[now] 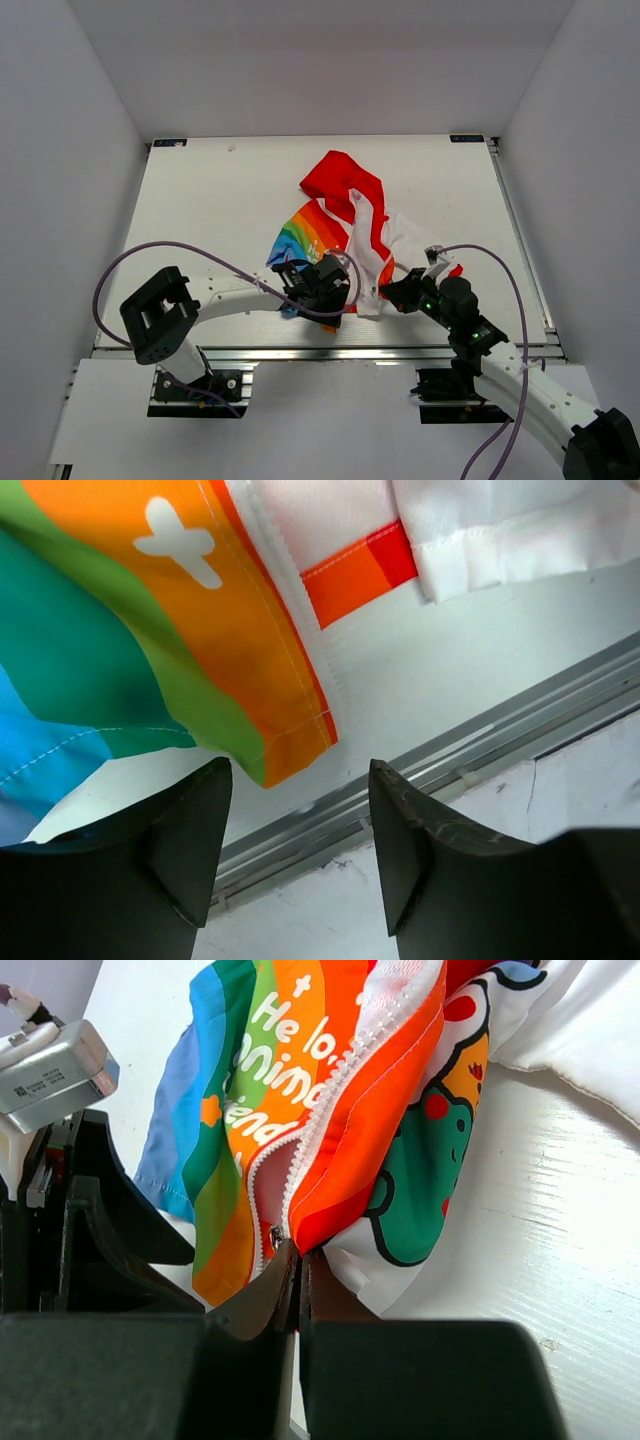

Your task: Zip up the jacket

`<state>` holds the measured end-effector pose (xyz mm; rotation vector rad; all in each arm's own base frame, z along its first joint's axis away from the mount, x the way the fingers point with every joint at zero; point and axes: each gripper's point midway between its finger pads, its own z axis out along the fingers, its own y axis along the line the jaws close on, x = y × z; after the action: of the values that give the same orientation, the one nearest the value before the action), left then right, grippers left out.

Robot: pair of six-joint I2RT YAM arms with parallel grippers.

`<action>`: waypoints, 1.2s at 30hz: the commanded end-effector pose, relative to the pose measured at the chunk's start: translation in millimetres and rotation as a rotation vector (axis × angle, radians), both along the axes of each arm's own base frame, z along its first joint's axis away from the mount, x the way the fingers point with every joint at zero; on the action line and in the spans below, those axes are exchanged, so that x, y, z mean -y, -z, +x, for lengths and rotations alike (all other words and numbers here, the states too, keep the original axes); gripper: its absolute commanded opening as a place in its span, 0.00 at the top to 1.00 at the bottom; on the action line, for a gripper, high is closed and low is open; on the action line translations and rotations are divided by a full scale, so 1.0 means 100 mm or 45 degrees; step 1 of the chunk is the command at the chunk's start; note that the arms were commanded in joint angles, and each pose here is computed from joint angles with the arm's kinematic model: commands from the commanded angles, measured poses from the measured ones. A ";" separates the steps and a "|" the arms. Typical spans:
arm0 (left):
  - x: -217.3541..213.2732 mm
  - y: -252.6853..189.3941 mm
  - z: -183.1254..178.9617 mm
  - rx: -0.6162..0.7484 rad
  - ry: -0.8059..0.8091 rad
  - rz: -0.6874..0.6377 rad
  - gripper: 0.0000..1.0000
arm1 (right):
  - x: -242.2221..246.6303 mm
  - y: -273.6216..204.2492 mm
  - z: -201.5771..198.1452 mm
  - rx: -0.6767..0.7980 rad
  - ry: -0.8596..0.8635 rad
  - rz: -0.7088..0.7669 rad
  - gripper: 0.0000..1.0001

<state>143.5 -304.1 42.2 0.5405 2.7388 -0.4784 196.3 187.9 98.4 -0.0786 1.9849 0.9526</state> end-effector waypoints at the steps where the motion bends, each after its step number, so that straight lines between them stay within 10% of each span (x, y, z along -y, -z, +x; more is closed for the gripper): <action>1: 0.04 -0.06 0.08 0.038 -0.037 0.031 0.34 | 0.01 -0.10 0.05 0.065 0.020 0.011 1.00; 25: -0.46 0.73 -0.03 -0.062 -0.254 0.711 0.40 | 0.13 -0.11 0.11 0.077 0.118 -0.013 1.00; 36: -0.45 0.76 0.02 -0.035 -0.262 0.732 1.00 | 0.22 -0.12 0.15 0.098 0.174 -0.040 1.00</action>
<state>147.0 -315.8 10.3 0.3361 2.9080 0.0052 207.2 167.7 102.7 0.0039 1.9412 0.8352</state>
